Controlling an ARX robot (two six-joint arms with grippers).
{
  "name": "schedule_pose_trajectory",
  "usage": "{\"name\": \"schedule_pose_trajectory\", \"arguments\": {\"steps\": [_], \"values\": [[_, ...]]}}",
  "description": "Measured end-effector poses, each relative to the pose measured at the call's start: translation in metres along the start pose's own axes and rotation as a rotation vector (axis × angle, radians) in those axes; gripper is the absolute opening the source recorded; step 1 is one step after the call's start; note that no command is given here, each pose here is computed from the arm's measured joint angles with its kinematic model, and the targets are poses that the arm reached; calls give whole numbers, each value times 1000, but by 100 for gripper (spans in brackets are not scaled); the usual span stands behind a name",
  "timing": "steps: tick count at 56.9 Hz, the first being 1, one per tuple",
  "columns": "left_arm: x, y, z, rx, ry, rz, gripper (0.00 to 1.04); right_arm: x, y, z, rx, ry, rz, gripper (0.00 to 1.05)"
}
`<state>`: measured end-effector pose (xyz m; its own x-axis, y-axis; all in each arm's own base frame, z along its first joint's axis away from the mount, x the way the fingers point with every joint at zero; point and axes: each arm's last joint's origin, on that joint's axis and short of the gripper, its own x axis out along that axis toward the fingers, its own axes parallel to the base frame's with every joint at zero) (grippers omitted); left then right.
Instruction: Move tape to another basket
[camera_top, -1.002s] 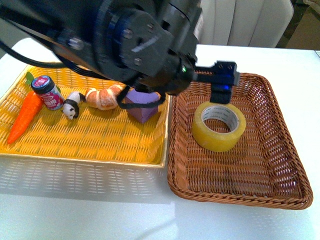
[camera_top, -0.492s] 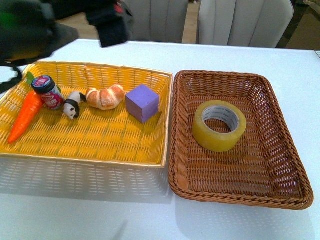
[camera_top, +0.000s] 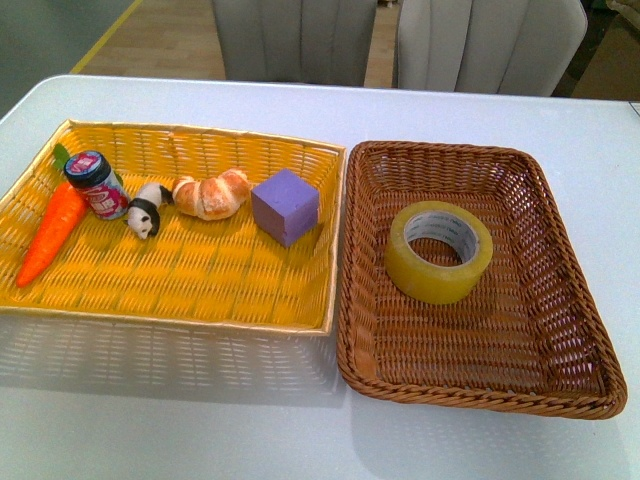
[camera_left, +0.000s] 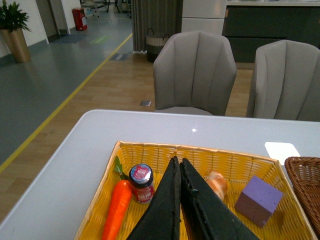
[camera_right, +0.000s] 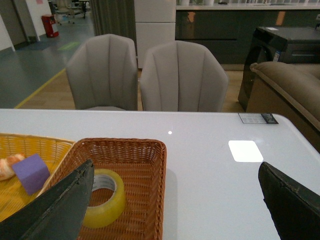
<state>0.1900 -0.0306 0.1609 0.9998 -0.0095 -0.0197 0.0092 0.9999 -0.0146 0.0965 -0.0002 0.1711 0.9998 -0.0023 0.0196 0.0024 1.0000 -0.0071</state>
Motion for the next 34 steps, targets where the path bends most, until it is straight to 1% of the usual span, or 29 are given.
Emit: {"name": "schedule_pose_trajectory", "arguments": {"steps": [21, 24, 31, 34], "values": [[-33, 18, 2, 4, -6, 5, 2, 0, 0, 0, 0, 0, 0, 96], [-37, 22, 2, 4, -7, -19, 2, 0, 0, 0, 0, 0, 0, 96], [-45, 30, 3, 4, -9, 13, 2, 0, 0, 0, 0, 0, 0, 96], [-48, 29, 3, 5, -10, 6, 2, 0, 0, 0, 0, 0, 0, 96]]}}
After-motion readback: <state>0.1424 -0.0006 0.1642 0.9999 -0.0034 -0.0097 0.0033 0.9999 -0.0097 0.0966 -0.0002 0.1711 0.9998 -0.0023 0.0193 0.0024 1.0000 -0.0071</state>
